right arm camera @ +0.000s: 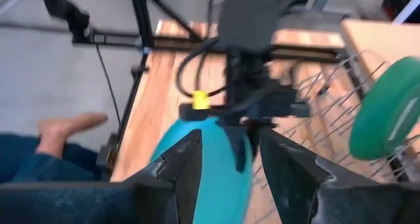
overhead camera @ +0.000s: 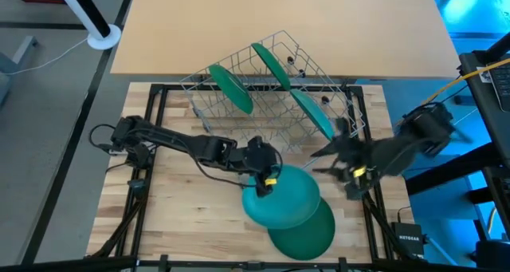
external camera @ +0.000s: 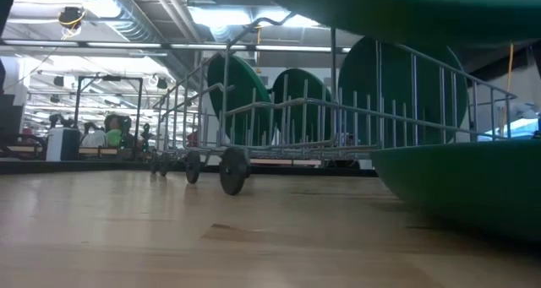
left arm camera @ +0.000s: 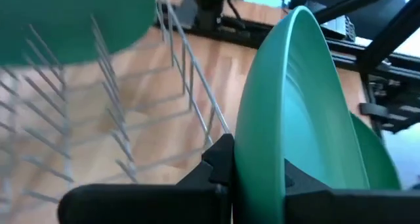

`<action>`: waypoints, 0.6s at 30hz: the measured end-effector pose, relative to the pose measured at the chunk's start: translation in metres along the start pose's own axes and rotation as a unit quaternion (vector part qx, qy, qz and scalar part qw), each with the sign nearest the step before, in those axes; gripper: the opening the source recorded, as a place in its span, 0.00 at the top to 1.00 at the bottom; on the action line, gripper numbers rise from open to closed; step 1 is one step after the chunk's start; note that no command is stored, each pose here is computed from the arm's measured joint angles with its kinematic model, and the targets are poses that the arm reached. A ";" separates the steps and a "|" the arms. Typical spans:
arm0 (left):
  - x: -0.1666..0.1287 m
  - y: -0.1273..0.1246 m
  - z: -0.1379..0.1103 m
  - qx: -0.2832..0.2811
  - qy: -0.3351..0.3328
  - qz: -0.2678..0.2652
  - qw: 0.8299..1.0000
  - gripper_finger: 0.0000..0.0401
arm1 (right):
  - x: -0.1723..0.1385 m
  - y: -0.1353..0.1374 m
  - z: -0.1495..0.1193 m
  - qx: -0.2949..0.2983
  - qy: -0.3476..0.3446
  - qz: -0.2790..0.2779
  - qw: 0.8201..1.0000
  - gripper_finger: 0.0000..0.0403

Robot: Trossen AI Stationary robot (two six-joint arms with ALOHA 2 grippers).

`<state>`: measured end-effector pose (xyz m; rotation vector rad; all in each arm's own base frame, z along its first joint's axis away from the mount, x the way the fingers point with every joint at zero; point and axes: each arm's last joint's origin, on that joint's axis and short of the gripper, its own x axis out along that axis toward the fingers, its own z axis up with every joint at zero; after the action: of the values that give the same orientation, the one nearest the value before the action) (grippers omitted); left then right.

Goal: Sort dishes
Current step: Put the blue plate into the dish rack

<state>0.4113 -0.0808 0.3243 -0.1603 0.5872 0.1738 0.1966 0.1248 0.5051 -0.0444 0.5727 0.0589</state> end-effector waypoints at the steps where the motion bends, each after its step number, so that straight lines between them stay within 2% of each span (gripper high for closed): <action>1: -0.003 0.001 0.003 0.012 -0.010 0.009 1.000 0.97 | -0.008 -0.004 0.003 0.004 -0.010 -0.003 1.000 0.61; 5: -0.021 0.002 0.022 0.049 -0.086 0.026 0.995 0.97 | -0.038 -0.018 0.014 -0.003 -0.056 -0.013 0.998 0.61; 10: -0.061 0.008 0.050 0.102 -0.189 0.053 0.975 0.97 | -0.065 -0.034 0.016 -0.022 -0.105 -0.044 0.993 0.61; 14: -0.094 0.018 0.066 0.174 -0.237 0.115 0.949 0.97 | -0.084 -0.048 0.009 -0.019 -0.116 -0.071 0.990 0.61; 18: -0.109 0.033 0.077 0.265 -0.247 0.188 0.913 0.97 | -0.096 -0.056 0.005 -0.011 -0.129 -0.082 0.988 0.61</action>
<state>0.3565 -0.0465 0.4458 0.5194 0.1362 0.4074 0.1230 0.0655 0.5627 -0.1034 0.3089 -0.0880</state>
